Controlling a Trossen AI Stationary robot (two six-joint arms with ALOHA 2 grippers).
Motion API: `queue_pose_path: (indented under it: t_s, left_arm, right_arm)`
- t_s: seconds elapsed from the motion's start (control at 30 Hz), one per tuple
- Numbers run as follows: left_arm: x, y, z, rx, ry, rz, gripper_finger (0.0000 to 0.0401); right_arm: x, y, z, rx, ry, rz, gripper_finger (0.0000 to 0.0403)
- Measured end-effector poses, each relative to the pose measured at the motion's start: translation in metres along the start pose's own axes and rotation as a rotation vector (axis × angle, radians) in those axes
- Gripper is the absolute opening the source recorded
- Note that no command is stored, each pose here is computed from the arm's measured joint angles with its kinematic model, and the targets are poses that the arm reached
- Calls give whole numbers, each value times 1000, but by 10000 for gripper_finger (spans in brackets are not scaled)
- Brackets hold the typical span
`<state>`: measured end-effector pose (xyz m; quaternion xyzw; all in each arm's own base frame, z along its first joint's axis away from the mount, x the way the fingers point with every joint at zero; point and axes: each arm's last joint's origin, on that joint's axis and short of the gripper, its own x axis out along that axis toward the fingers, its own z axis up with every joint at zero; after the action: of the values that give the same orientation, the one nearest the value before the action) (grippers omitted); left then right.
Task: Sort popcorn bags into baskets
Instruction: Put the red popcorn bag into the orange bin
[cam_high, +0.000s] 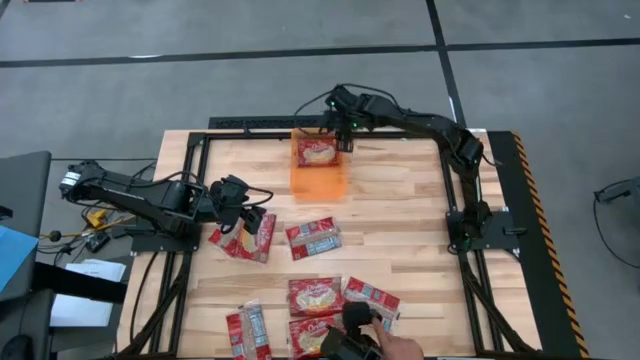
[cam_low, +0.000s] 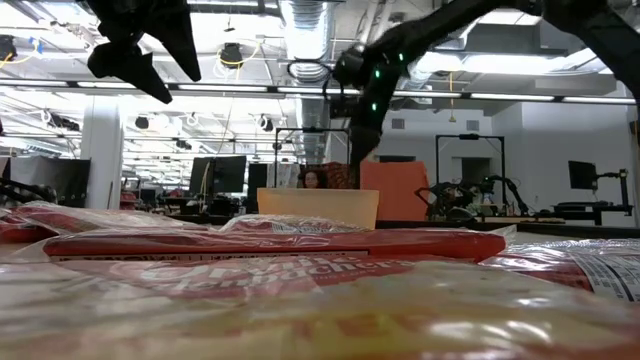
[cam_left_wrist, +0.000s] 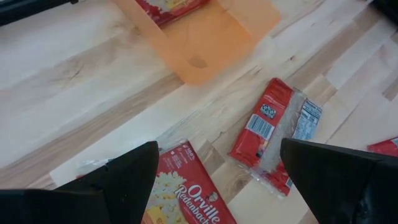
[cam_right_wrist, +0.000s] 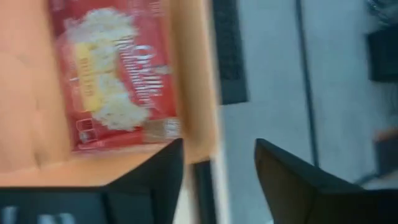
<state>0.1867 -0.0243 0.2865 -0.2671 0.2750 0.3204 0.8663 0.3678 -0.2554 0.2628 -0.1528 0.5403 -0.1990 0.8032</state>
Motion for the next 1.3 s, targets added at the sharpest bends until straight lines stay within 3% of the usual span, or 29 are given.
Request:
queue_pose_path:
  t_s: [0.17,0.27,0.4,0.53,0.7,0.93,1.07,1.3]
  left_arm:
    - [0,-1,0,-2,19,-17,325]
    - [0,-1,-1,12,36,-30,325]
    - [0,-2,-1,40,46,-43,325]
    - [0,-2,-1,52,62,-60,325]
    - [-1,-3,-2,72,80,-79,325]
    - [0,-3,-2,117,79,-81,325]
    - [-1,-3,-2,118,75,-79,325]
    - [0,-3,-1,117,47,-55,325]
  right_arm:
    - [-58,-8,14,107,4,104,260]
    - [-105,-2,16,257,-71,321,257]
    - [-150,31,13,348,-78,622,252]
    - [-189,84,1,320,34,709,249]
    - [-222,177,-31,325,157,690,249]
    - [-231,303,-87,513,112,667,249]
    - [-217,352,-110,612,159,650,249]
    - [-189,402,-130,532,254,518,249]
